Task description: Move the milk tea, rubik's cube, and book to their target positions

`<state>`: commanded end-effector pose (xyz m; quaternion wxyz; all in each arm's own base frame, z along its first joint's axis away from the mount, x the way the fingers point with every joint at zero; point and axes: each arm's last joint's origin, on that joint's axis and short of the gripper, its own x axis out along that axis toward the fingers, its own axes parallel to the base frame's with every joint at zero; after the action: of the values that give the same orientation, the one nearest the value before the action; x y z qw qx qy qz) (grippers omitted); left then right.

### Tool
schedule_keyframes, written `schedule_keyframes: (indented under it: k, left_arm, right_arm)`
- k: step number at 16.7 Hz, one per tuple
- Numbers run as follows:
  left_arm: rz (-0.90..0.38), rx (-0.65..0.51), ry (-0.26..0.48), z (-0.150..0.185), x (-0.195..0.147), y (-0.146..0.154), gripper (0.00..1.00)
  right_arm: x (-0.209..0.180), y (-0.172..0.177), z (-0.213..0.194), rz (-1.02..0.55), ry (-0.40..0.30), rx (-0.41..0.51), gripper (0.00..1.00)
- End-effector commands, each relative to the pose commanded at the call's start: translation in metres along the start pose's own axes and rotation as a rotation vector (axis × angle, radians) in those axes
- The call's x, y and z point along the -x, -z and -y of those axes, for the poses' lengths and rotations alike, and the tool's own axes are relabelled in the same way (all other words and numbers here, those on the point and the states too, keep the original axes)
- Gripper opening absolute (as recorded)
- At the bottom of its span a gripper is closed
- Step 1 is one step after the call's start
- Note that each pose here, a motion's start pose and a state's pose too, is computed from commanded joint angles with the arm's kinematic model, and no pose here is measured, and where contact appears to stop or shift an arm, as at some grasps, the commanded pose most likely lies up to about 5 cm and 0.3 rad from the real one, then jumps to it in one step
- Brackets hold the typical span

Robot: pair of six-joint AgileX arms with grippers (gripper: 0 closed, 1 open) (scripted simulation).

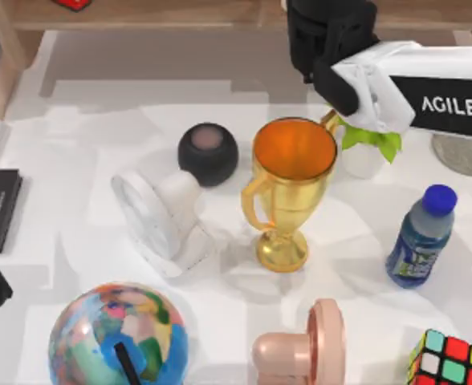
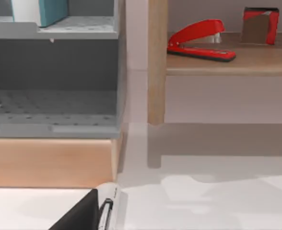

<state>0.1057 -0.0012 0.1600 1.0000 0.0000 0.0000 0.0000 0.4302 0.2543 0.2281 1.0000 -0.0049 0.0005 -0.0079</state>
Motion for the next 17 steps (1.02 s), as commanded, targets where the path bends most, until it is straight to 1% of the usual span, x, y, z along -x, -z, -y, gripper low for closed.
schedule_keyframes:
  k: [5, 10, 17]
  left_arm:
    - [0.0, 0.0, 0.0, 0.0, 0.0, 0.0, 1.0]
    - [0.0, 0.0, 0.0, 0.0, 0.0, 0.0, 1.0]
    - [0.0, 0.0, 0.0, 0.0, 0.0, 0.0, 1.0]
  right_arm:
    - [-0.037, 0.0, 0.002, 0.0, 0.0, 0.0, 1.0]
    - [-0.041, 0.0, 0.003, 0.0, 0.0, 0.0, 1.0]
    - [-0.041, 0.0, 0.003, 0.0, 0.0, 0.0, 0.47]
